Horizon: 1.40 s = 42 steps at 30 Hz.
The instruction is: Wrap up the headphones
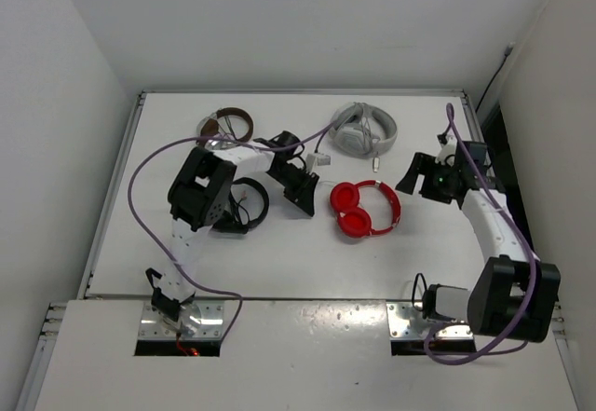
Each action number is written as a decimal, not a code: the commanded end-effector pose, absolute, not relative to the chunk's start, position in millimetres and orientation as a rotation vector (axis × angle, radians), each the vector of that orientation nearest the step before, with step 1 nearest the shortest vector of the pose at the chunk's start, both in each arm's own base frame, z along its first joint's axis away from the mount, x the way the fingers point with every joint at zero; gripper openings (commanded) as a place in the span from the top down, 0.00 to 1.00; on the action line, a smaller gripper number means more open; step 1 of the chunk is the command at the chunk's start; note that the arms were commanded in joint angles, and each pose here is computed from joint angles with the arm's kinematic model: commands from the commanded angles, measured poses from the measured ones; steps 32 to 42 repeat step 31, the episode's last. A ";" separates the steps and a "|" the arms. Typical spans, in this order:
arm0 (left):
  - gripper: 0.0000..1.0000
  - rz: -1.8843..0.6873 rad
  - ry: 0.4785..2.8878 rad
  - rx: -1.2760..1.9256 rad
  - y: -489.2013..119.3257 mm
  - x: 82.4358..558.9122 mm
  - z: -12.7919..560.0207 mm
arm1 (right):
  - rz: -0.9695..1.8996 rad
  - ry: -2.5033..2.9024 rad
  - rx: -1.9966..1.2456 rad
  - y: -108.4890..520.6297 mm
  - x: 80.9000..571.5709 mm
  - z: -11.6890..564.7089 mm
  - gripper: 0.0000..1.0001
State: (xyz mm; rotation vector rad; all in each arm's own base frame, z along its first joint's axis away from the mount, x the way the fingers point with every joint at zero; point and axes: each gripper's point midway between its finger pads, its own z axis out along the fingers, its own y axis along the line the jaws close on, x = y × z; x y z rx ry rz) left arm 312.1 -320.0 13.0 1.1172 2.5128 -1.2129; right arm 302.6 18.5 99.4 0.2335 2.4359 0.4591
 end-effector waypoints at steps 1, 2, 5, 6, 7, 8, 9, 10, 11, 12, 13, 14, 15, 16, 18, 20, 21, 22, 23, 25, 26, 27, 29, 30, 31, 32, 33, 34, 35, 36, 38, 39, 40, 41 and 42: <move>0.75 -1.136 2.524 1.214 -304.2 292.8 2.9 | 0.480 2.320 0.154 19.3 312.2 137.6 0.19; 0.75 -1.134 2.510 1.206 -304.3 292.4 7.5 | 0.482 2.306 0.162 16.3 312.1 143.5 0.19; 0.75 -1.093 2.412 1.173 -303.7 294.5 36.6 | 0.475 2.251 0.128 9.3 310.6 160.5 0.19; 0.75 -1.076 2.391 1.166 -305.9 293.5 46.3 | 0.466 2.238 0.097 7.2 309.8 166.0 0.19; 0.75 -1.026 2.347 1.140 -304.2 298.7 68.0 | 0.475 2.231 0.078 7.3 307.4 168.3 0.17; 0.75 -1.004 2.341 1.118 -300.9 297.3 74.3 | 0.465 2.215 0.064 3.7 307.3 174.7 0.17; 0.75 -0.994 2.330 1.093 -302.7 295.4 85.2 | 0.452 2.207 0.012 4.5 304.9 179.5 0.15; 0.75 -0.926 2.298 1.062 -297.0 300.1 103.9 | 0.450 2.207 -0.002 3.1 301.1 183.5 0.15; 0.75 -0.883 2.287 1.042 -296.6 301.7 113.2 | 0.456 2.210 -0.022 2.8 298.8 182.6 0.13; 0.75 -0.839 2.292 1.016 -291.0 303.1 120.4 | 0.460 2.215 -0.053 4.5 296.4 181.2 0.11; 0.75 -0.795 2.278 1.001 -286.8 306.8 130.8 | 0.429 2.202 -0.111 3.1 295.0 185.4 0.09; 0.75 -0.782 2.240 0.981 -284.1 305.9 152.4 | 0.424 2.213 -0.131 3.2 292.3 183.0 0.08; 0.73 -0.767 2.246 0.976 -278.6 301.0 159.2 | 0.428 2.237 -0.144 4.1 286.8 178.6 0.05; 0.69 -0.748 2.229 0.953 -271.2 302.7 167.4 | 0.412 2.230 -0.194 2.0 283.0 179.1 0.01; 0.33 -0.732 2.178 0.880 -248.2 298.0 192.6 | 0.395 2.266 -0.207 -5.0 274.0 169.4 0.01; 0.20 -0.689 2.161 0.821 -230.2 291.1 197.3 | 0.367 2.285 -0.198 -14.9 264.1 159.6 0.01; 0.11 -0.660 2.130 0.733 -216.4 291.8 214.2 | 0.348 2.292 -0.174 -26.1 260.0 155.6 0.01; 0.08 -0.607 2.135 0.684 -204.7 293.4 214.6 | 0.337 2.300 -0.159 -31.6 257.4 151.0 0.01; 0.07 -0.574 2.154 0.659 -194.2 289.8 206.0 | 0.324 2.308 -0.149 -37.4 254.2 149.4 0.01; 0.04 -0.508 2.143 0.595 -174.2 284.0 206.7 | 0.306 2.310 -0.112 -50.5 248.0 148.1 0.01; 0.00 -0.495 2.142 0.587 -170.7 281.3 205.4 | 0.305 2.323 -0.106 -53.5 245.8 145.0 0.01; 0.00 -0.477 2.153 0.580 -166.0 277.3 201.7 | 0.308 2.330 -0.092 -54.8 243.7 141.8 0.01; 0.00 -0.437 2.150 0.571 -156.5 270.3 195.8 | 0.269 2.347 -0.106 -59.5 244.8 140.8 0.01; 0.00 -0.412 2.153 0.548 -149.6 271.4 194.4 | 0.276 2.354 -0.103 -58.4 243.2 140.0 0.01; 0.00 -0.385 2.152 0.464 -140.9 277.0 198.7 | 0.286 2.355 -0.103 -55.4 243.7 140.1 0.01; 0.00 -0.385 2.152 0.464 -140.9 277.0 198.7 | 0.286 2.355 -0.103 -55.4 243.7 140.1 0.01; 0.00 -0.385 2.152 0.464 -140.9 277.0 198.7 | 0.286 2.355 -0.103 -55.4 243.7 140.1 0.01; 0.00 -0.385 2.152 0.464 -140.9 277.0 198.7 | 0.286 2.355 -0.103 -55.4 243.7 140.1 0.01; 0.00 -0.385 2.152 0.464 -140.9 277.0 198.7 | 0.286 2.355 -0.103 -55.4 243.7 140.1 0.01; 0.00 -0.385 2.152 0.464 -140.9 277.0 198.7 | 0.286 2.355 -0.103 -55.4 243.7 140.1 0.01; 0.00 -0.385 2.152 0.464 -140.9 277.0 198.7 | 0.286 2.355 -0.103 -55.4 243.7 140.1 0.01; 0.00 -0.385 2.152 0.464 -140.9 277.0 198.7 | 0.286 2.355 -0.103 -55.4 243.7 140.1 0.01; 0.00 -0.385 2.152 0.464 -140.9 277.0 198.7 | 0.286 2.355 -0.103 -55.4 243.7 140.1 0.01; 0.00 -0.385 2.152 0.464 -140.9 277.0 198.7 | 0.286 2.355 -0.103 -55.4 243.7 140.1 0.01; 0.00 -0.385 2.152 0.464 -140.9 277.0 198.7 | 0.286 2.355 -0.103 -55.4 243.7 140.1 0.01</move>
